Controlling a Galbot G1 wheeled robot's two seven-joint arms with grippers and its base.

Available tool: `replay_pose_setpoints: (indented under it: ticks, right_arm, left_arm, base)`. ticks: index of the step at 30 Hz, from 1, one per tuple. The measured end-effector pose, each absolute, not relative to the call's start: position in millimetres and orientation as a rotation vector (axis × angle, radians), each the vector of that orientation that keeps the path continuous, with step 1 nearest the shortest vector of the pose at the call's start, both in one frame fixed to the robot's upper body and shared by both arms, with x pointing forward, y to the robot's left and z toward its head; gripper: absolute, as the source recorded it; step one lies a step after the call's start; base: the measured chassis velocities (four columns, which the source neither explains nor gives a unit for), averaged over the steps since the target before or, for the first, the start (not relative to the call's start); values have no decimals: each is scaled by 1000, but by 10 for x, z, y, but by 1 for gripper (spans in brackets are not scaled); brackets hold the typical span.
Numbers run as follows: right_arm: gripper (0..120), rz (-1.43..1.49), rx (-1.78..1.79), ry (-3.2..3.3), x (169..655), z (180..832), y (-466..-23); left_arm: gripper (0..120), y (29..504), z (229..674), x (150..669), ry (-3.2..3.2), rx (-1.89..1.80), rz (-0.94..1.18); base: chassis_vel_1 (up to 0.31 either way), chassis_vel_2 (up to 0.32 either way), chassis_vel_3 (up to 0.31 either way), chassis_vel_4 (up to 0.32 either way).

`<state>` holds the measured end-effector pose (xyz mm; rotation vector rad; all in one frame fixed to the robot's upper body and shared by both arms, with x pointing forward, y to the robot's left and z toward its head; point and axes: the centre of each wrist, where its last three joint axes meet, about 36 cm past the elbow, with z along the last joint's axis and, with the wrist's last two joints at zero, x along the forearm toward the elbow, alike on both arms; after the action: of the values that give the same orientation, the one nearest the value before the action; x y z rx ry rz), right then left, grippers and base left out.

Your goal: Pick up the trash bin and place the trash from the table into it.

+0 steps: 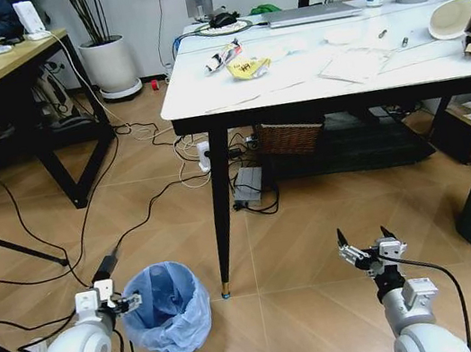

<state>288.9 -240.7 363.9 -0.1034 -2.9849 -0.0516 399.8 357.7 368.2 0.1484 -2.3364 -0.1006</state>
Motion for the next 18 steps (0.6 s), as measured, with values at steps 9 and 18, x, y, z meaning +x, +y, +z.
replay_pose_setpoints:
  ticks: [9,18]
  right_arm:
    - [100,-57,-103,-2979,2955,3578,-2431]
    - [100,-63,-107,-2982,2977,3564,-2445]
  left_arm:
    - [100,3537,3634,4133,-2293,170,-120]
    - [100,3632,3658,4130,-2280,135,-117]
  base:
    - [0,0,0,0]
    - [0,0,0,0]
